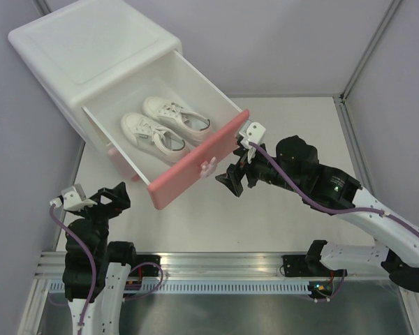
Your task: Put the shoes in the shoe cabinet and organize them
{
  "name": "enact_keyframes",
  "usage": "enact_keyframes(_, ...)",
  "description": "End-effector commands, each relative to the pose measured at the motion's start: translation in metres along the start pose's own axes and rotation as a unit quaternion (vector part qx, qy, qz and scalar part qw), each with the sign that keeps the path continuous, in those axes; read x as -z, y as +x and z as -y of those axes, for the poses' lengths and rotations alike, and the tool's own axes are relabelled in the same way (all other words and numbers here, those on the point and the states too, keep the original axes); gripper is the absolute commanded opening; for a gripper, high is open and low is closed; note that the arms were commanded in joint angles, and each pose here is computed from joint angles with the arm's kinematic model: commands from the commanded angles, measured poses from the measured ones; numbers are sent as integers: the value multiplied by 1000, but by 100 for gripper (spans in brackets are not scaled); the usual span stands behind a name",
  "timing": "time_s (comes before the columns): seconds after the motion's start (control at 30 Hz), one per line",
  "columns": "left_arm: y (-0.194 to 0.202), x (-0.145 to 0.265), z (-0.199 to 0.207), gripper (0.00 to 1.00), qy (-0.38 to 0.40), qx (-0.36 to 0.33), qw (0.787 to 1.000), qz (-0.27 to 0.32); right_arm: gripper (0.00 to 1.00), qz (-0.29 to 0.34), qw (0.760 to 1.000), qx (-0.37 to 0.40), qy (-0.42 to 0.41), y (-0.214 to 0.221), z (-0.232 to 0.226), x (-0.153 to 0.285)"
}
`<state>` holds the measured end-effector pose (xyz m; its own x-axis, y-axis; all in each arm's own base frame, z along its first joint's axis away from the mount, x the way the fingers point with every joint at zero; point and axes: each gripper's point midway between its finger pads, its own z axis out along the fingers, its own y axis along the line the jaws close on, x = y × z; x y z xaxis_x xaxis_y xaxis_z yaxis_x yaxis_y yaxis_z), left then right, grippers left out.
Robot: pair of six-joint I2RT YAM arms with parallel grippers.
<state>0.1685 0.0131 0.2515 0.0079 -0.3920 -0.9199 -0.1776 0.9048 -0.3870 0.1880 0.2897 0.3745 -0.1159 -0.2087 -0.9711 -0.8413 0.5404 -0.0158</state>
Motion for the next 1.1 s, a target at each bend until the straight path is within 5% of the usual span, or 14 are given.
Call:
enact_keyframes(0.0, -13, 5, 3, 94, 14, -12, 999, 34, 92, 30, 998, -37, -29, 0, -15, 4)
enact_keyframes(0.37, -13, 5, 2, 94, 9, -12, 999, 33, 90, 90, 994, -66, -1, 6, -13, -12)
enact_keyframes(1.07, -14, 5, 1, 94, 8, -12, 999, 35, 80, 91, 993, -81, 11, -5, -24, -42)
